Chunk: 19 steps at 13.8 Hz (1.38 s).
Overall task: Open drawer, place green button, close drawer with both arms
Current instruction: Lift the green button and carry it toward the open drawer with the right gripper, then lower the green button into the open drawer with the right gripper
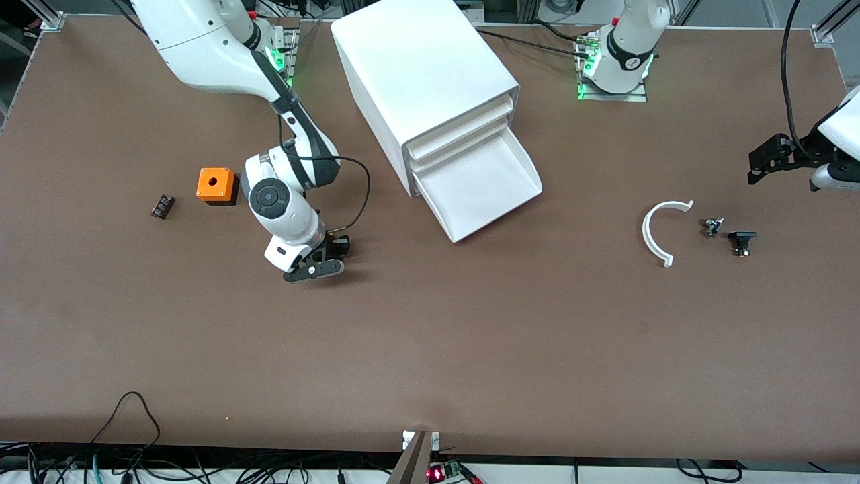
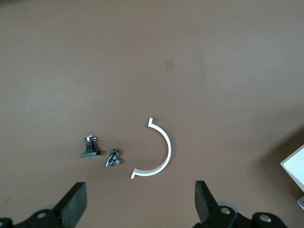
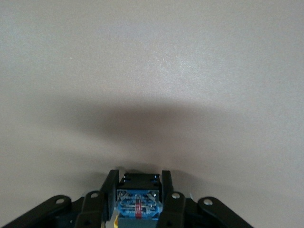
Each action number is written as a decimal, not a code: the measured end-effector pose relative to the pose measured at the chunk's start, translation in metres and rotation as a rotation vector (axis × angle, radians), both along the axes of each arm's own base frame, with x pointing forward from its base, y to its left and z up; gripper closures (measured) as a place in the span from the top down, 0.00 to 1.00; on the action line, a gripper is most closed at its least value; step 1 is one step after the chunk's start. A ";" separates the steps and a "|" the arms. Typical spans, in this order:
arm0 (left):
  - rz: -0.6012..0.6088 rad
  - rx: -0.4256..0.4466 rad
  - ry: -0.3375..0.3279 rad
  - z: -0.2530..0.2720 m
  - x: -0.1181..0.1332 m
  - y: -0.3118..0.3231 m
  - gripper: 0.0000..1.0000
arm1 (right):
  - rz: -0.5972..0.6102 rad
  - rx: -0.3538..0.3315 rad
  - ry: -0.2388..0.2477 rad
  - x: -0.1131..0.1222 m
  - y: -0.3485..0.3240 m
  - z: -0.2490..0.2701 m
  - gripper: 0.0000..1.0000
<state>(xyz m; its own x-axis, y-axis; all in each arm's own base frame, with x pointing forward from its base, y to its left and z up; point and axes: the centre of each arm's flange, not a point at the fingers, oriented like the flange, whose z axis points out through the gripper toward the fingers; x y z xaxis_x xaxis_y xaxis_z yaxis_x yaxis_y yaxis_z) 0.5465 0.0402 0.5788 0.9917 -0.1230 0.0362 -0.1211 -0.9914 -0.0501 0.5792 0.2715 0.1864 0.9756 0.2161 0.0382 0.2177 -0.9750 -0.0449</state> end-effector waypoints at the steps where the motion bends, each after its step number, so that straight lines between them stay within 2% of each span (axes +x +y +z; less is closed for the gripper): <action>1: 0.006 0.000 0.003 0.000 0.000 -0.001 1.00 | 0.001 -0.002 0.006 0.001 0.001 0.001 0.41; 5: 0.013 -0.001 0.004 0.001 0.000 -0.006 1.00 | 0.004 0.000 0.000 0.014 0.008 0.034 0.41; 9: 0.015 -0.001 0.004 0.002 0.000 -0.008 1.00 | 0.066 0.021 -0.025 0.026 0.030 0.111 0.41; 14: 0.016 -0.001 0.003 0.002 0.000 -0.008 1.00 | 0.266 0.098 -0.074 0.013 0.106 0.214 0.41; 19: 0.017 -0.001 0.003 0.003 0.000 -0.009 1.00 | 0.607 0.164 -0.179 -0.001 0.158 0.268 0.41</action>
